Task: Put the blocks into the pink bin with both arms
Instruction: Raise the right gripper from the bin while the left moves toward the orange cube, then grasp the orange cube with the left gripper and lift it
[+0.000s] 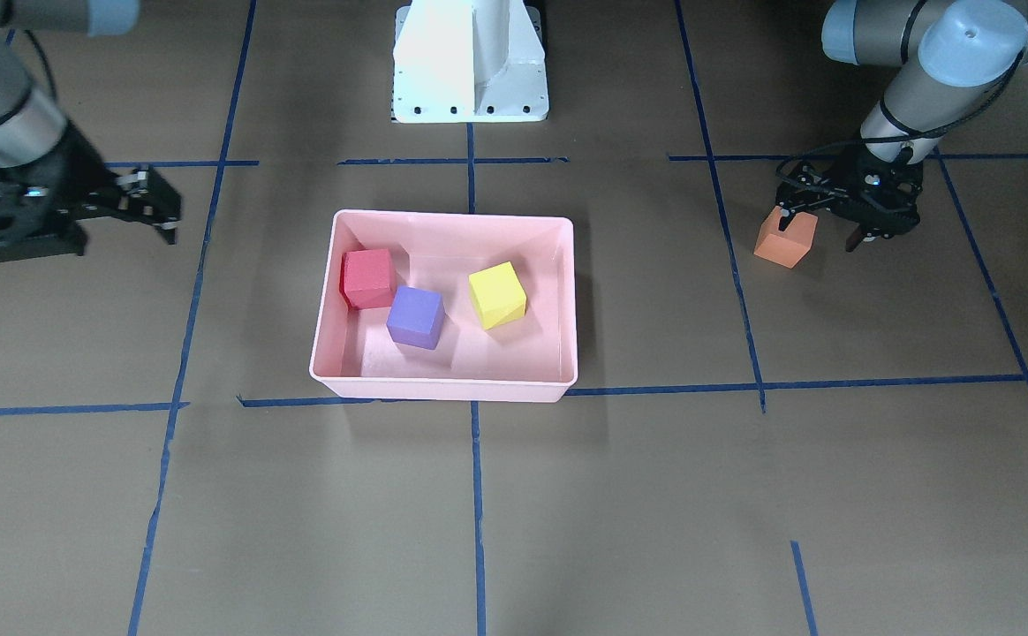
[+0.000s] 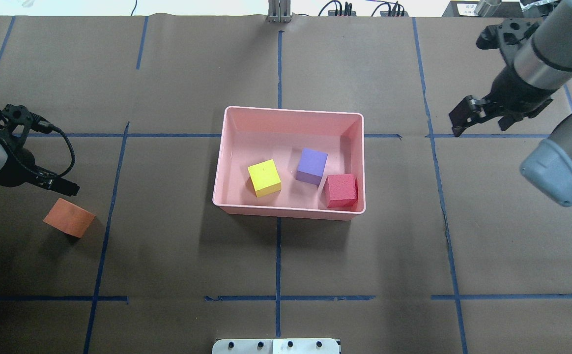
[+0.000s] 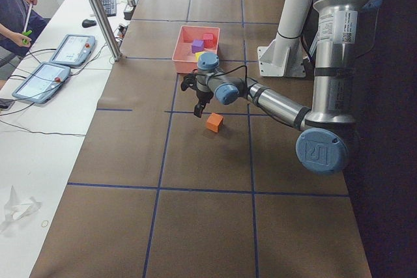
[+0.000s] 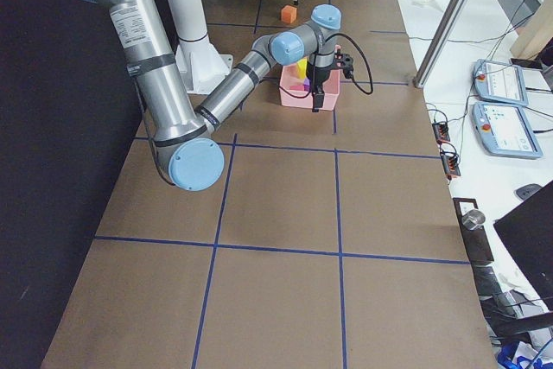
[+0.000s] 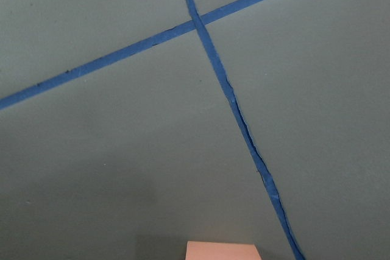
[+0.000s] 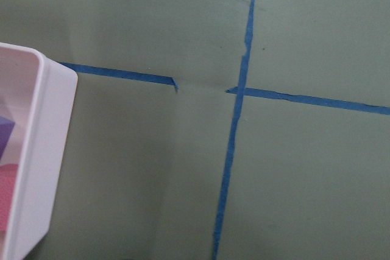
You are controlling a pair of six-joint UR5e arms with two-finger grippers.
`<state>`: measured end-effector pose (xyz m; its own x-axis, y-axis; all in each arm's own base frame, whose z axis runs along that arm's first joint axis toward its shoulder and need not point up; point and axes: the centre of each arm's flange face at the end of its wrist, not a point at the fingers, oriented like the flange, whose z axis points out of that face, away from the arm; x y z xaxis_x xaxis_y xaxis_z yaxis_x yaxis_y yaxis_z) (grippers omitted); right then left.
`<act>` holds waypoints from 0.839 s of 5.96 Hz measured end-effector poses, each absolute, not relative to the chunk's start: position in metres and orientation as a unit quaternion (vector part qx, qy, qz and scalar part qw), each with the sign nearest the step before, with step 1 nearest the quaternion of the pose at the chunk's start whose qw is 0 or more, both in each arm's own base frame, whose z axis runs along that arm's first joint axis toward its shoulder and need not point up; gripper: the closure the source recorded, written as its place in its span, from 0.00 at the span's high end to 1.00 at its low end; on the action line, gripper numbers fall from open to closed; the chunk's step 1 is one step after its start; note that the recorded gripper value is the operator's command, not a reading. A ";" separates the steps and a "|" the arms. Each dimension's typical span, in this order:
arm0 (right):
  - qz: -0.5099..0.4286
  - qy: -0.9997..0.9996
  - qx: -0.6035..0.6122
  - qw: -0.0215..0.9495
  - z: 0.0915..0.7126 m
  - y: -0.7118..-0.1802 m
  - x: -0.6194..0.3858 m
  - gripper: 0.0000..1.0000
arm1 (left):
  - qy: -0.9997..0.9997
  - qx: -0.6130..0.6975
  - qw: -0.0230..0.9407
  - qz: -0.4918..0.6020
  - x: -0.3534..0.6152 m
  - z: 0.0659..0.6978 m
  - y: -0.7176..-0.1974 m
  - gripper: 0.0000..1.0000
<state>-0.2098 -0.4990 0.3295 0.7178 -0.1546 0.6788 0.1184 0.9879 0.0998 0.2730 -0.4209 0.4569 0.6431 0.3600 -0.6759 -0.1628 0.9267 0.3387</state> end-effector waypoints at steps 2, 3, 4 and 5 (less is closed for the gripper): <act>-0.100 -0.361 0.027 0.927 0.368 -0.499 -0.167 1.00 | 0.398 0.115 0.897 0.152 0.292 0.467 -0.411 1.00; -0.101 -0.360 0.026 0.927 0.374 -0.498 -0.163 1.00 | 0.397 0.109 0.898 0.156 0.299 0.472 -0.406 1.00; -0.102 -0.359 0.024 0.927 0.378 -0.497 -0.162 1.00 | 0.394 0.100 0.900 0.161 0.305 0.479 -0.403 1.00; -0.103 -0.358 0.022 0.928 0.382 -0.496 -0.161 1.00 | 0.390 0.093 0.901 0.163 0.309 0.486 -0.401 1.00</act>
<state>-0.1611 -0.4957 0.3821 0.7223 -0.2066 0.6600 0.1751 0.9779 0.1145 0.3088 -0.4007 0.4865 0.6424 0.3661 -0.6733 -0.2202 0.9296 0.2954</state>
